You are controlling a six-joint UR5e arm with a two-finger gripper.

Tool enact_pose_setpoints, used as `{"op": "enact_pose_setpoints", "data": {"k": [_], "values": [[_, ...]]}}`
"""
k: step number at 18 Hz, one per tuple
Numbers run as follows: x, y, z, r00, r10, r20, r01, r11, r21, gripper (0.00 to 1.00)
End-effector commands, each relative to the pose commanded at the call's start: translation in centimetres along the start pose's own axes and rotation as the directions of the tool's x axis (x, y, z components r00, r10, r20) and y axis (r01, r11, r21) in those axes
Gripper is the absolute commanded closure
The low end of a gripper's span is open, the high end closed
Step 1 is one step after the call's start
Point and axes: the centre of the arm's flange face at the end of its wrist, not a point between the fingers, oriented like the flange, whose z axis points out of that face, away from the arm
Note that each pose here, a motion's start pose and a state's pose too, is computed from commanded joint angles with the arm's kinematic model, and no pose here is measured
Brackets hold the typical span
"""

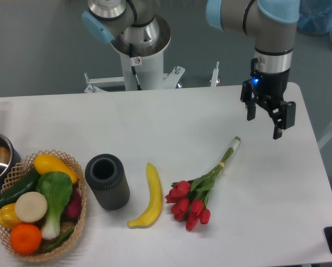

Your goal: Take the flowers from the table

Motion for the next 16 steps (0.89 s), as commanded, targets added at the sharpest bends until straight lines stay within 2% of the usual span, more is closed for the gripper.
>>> {"op": "enact_pose_setpoints", "data": {"k": [12, 15, 16], "values": [[0.5, -0.3, 1.2, 1.0, -0.008, -0.015, 0.008, 1.0, 0.013, 0.0], [0.6, -0.6, 1.4, 0.995, -0.093, -0.021, 0.094, 0.996, 0.014, 0.0], [0.5, -0.9, 1.5, 0.996, -0.092, -0.021, 0.093, 0.996, 0.016, 0.0]]}}
